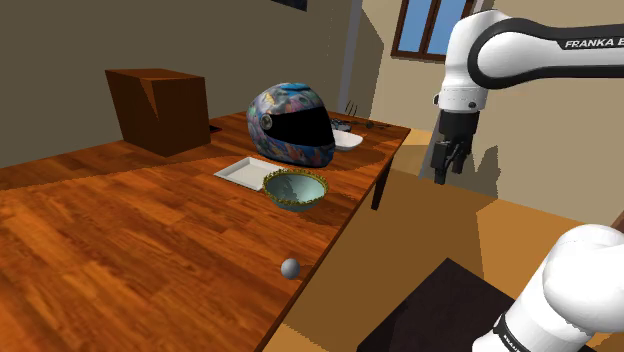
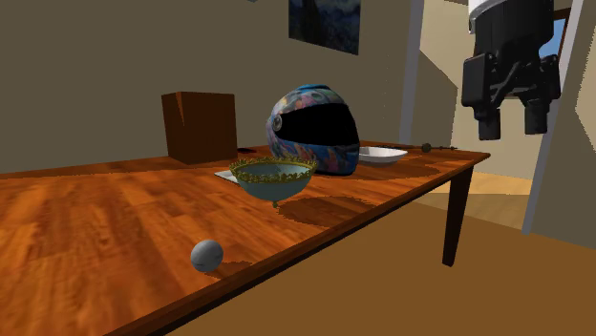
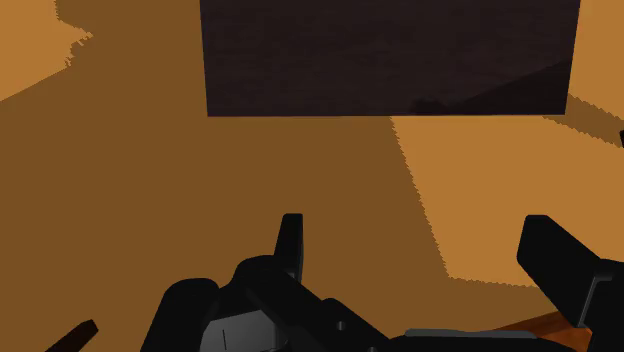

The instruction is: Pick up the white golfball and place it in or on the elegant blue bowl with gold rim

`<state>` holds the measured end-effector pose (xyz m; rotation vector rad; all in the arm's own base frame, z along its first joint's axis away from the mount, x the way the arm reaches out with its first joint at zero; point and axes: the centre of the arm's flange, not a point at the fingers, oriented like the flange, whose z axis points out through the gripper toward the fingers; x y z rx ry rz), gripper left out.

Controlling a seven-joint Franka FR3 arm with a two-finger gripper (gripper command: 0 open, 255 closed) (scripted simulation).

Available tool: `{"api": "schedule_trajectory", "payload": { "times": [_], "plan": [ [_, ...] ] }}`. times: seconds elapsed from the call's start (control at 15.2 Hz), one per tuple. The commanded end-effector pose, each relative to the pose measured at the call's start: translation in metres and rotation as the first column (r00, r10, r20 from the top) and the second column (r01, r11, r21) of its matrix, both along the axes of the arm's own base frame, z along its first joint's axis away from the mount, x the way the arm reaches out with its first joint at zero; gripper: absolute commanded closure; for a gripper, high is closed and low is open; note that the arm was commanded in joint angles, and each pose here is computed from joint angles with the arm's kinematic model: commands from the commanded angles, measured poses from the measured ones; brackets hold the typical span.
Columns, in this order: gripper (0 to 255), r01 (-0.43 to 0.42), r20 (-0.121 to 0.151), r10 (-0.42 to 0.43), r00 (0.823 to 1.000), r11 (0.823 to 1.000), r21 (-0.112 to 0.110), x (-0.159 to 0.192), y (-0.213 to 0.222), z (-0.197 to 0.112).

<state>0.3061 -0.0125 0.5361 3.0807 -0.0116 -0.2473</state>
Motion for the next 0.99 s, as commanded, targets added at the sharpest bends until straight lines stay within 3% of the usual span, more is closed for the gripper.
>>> {"api": "schedule_trajectory", "payload": {
  "times": [0.0,0.92],
  "plan": [
    [0,0.0,0.0,0.0,1.0,1.0,0.0,0.0,0.0,0.0],
    [0,-0.036,0.033,0.035,0.999,0.999,0.037,0.042,0.167,-0.049]
  ]
}}
